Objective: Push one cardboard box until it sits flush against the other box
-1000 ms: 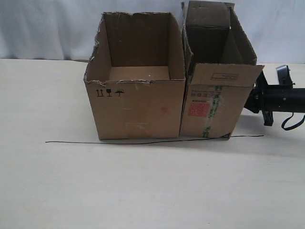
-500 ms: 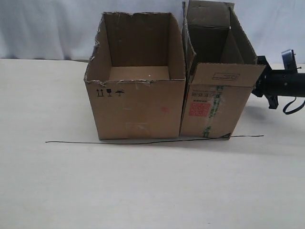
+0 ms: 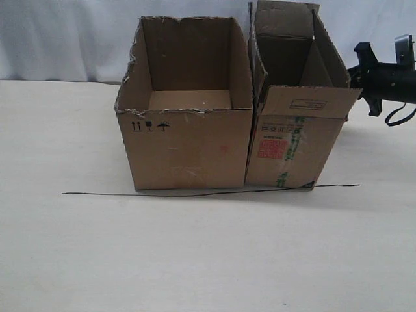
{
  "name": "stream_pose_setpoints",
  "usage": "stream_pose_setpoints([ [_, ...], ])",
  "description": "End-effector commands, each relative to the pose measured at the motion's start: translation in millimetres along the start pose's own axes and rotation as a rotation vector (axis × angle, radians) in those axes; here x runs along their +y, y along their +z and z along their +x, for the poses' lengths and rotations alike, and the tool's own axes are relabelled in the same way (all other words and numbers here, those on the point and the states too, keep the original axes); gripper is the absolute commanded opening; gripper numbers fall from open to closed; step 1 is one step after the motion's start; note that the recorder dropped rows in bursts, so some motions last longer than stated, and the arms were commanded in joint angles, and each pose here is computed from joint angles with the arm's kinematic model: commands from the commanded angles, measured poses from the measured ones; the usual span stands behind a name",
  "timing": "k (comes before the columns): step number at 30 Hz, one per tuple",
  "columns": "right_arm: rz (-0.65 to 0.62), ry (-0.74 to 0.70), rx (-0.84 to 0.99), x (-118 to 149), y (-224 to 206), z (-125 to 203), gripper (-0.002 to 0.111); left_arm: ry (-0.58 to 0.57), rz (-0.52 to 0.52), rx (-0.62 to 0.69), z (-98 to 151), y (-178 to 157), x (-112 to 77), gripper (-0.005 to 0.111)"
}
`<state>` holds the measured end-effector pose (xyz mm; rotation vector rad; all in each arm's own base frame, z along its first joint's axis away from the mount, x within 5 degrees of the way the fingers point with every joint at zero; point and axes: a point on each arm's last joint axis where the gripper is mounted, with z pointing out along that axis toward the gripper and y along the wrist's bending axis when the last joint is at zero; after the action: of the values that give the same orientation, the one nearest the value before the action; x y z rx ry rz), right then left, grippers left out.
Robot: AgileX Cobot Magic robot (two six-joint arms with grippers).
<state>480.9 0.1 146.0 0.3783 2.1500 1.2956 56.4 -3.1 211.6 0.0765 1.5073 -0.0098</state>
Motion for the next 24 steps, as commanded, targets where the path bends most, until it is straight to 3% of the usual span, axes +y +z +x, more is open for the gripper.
stream_pose_setpoints([
  [1, -0.021, -0.026, 0.024, 9.5, 8.6, 5.5, 0.005, -0.004, 0.000, -0.010, -0.2, -0.2, 0.0, 0.000],
  [13, -0.022, -0.037, 0.036, 13.6, 15.0, 10.2, 0.005, -0.002, 0.000, -0.010, -0.2, -0.2, 0.0, 0.000],
  [19, -0.009, -0.019, -0.004, 4.4, -23.8, -13.0, 0.005, -0.002, 0.000, -0.010, -0.2, -0.2, 0.0, 0.000],
  [24, 0.051, -0.030, 0.124, -0.7, -48.5, -11.1, 0.005, -0.002, 0.000, -0.010, -0.2, -0.2, 0.0, 0.000],
])
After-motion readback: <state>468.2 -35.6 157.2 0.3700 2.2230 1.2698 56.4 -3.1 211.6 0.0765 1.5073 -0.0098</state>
